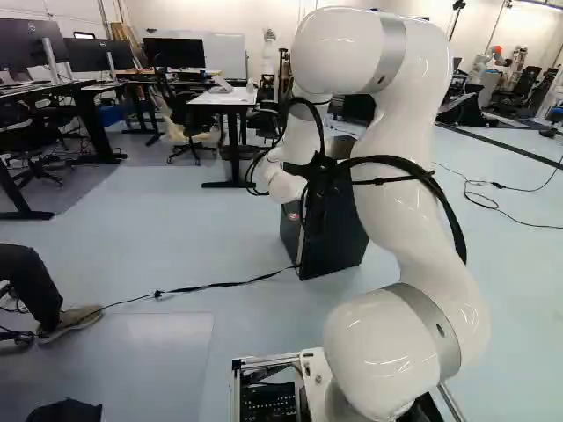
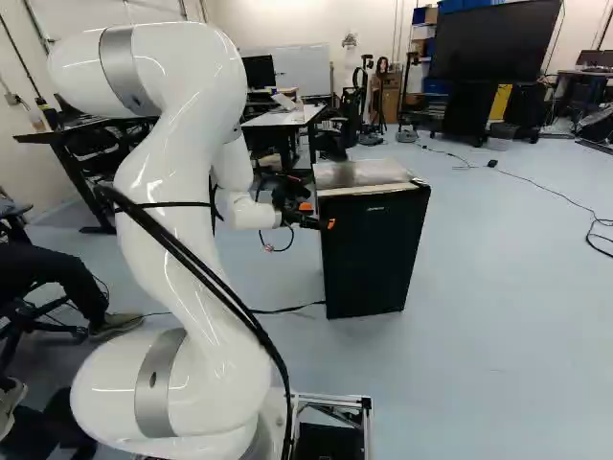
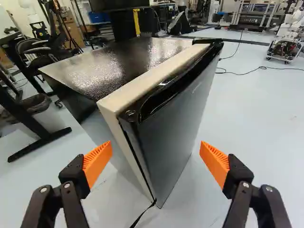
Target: Open the fridge door
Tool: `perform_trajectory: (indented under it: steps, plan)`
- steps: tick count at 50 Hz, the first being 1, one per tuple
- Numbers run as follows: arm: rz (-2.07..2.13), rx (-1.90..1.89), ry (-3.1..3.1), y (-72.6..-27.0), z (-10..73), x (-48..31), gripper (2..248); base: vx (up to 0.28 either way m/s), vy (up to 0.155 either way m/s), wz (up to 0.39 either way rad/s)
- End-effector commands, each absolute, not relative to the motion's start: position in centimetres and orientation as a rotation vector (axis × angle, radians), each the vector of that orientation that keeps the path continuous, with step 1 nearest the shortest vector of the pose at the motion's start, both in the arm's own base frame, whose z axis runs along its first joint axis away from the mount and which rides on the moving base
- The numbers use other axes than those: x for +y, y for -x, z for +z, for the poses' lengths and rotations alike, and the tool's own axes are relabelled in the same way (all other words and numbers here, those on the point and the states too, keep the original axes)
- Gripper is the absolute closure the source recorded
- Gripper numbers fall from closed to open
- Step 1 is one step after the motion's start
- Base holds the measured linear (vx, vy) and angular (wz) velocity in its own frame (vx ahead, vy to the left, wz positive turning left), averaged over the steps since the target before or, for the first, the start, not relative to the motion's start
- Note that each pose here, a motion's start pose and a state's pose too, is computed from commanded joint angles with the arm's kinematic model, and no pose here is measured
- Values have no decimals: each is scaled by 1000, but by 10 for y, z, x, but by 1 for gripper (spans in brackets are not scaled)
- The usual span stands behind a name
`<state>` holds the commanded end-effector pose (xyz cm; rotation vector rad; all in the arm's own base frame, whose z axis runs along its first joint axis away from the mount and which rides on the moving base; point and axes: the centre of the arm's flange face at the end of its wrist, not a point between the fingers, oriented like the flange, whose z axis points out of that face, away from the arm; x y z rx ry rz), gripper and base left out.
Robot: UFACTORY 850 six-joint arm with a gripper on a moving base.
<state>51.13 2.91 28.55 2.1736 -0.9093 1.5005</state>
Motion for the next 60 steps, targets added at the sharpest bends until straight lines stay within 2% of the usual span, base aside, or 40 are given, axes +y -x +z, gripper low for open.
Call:
perform_trajectory:
  steps: [60]
  plan:
    - [1508, -915, -2169, -519, 285, 29, 3, 0, 0, 0]
